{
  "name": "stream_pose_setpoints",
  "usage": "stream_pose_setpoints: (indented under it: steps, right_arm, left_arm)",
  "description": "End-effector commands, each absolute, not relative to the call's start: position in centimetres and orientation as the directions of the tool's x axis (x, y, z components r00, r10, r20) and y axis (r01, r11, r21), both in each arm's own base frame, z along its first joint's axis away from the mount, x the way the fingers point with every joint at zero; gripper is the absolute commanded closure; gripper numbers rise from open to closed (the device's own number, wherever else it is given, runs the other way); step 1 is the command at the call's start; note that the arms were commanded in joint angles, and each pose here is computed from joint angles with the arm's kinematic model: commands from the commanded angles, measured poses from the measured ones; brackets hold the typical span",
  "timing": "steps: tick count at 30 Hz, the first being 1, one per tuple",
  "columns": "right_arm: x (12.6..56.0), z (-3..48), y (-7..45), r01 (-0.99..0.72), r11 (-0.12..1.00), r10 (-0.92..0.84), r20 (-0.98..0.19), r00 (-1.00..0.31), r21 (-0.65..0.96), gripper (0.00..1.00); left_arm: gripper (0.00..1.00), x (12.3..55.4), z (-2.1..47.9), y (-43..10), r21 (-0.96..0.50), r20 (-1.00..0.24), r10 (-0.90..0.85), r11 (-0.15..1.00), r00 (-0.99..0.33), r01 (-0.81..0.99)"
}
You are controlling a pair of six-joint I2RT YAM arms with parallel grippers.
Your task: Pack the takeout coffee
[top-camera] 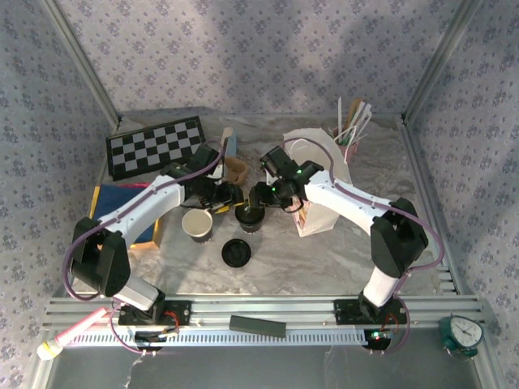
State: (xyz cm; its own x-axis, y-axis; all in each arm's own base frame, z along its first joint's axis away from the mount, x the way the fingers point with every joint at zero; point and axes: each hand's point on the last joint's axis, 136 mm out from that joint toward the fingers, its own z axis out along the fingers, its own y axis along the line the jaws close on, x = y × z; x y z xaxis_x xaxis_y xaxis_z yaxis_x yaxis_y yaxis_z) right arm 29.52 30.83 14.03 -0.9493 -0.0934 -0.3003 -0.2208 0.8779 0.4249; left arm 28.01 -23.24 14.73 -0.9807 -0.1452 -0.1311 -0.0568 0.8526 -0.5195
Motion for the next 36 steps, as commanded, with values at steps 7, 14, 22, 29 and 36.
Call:
stream_pose_setpoints:
  steps: [7, 14, 22, 29, 36]
  right_arm:
    - [28.0, 15.9, 30.3, -0.259, 0.873, -0.137, -0.302, -0.943, 0.414, 0.46]
    - [26.3, 14.0, 29.8, -0.248, 0.881, -0.152, -0.256, -0.955, 0.403, 0.52]
    - [25.7, 10.8, 29.2, -0.229, 0.903, -0.166, -0.198, -0.966, 0.364, 0.53]
    - [24.8, 9.1, 28.1, -0.222, 0.917, -0.175, -0.168, -0.97, 0.33, 0.55]
    - [24.8, 9.4, 27.9, -0.223, 0.918, -0.172, -0.178, -0.969, 0.327, 0.56]
  left_arm:
    - [0.47, 25.9, 15.6, -23.6, -0.526, -0.099, -0.104, 0.85, -0.99, -0.037]
    - [0.49, 24.1, 13.8, -23.5, -0.491, -0.06, -0.062, 0.871, -0.996, -0.025]
    - [0.5, 23.2, 10.8, -22.6, -0.425, -0.017, -0.044, 0.904, -0.999, -0.033]
    - [0.52, 21.7, 7.9, -21.7, -0.345, 0.03, -0.016, 0.938, -0.999, -0.025]
    - [0.52, 21.6, 8.3, -21.3, -0.335, 0.018, -0.021, 0.942, -1.0, -0.025]
